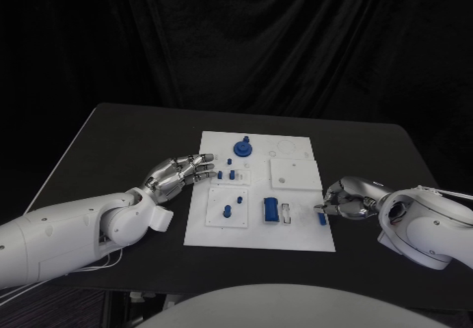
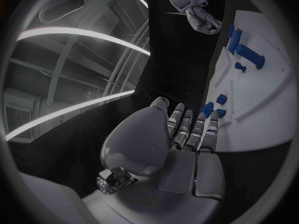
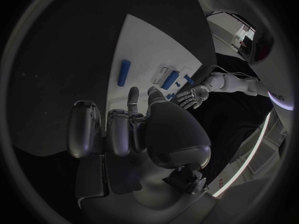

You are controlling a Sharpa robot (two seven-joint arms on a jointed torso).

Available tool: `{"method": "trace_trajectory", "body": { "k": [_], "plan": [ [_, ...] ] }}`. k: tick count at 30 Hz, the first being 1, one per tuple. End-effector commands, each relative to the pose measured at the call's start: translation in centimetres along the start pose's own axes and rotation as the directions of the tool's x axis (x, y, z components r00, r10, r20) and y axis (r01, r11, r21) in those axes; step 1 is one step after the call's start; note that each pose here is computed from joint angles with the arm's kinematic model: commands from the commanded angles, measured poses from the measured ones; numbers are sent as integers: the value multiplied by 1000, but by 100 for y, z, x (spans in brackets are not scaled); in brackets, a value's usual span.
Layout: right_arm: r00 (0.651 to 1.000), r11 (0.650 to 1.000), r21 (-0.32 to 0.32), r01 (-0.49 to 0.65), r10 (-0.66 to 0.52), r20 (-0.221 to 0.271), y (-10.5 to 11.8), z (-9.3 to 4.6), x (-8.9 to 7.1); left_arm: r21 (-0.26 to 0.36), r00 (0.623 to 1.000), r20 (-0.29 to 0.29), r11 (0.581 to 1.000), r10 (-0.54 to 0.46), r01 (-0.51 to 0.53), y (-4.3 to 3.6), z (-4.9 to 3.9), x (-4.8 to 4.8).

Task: Assemble the parts on the task board

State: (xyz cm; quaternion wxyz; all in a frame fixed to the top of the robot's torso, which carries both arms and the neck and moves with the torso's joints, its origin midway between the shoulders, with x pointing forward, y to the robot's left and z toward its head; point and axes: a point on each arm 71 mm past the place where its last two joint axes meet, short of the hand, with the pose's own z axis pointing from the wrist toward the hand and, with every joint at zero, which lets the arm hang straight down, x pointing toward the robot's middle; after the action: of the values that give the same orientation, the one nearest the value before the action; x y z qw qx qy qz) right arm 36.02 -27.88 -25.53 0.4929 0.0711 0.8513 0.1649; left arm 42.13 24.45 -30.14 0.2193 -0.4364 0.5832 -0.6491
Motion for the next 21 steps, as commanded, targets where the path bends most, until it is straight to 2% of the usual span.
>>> {"method": "trace_trajectory", "body": {
  "k": [1, 5, 11, 21],
  "plan": [
    [993, 992, 74, 101, -105, 46, -91, 8, -27, 8, 1000, -4, 1000, -8, 9, 1, 5, 16],
    [987, 983, 105, 152, -158, 42, -144, 30, -27, 7, 1000, -6, 1000, -9, 9, 3, 8, 17],
    [981, 972, 129, 194, -196, 4, -157, 49, 11, 4, 1000, -6, 1000, -9, 9, 6, 11, 13],
    [978, 971, 118, 207, -206, -19, -104, 80, 93, 1, 1000, -7, 1000, -9, 9, 10, 17, 8]
  ]
}}
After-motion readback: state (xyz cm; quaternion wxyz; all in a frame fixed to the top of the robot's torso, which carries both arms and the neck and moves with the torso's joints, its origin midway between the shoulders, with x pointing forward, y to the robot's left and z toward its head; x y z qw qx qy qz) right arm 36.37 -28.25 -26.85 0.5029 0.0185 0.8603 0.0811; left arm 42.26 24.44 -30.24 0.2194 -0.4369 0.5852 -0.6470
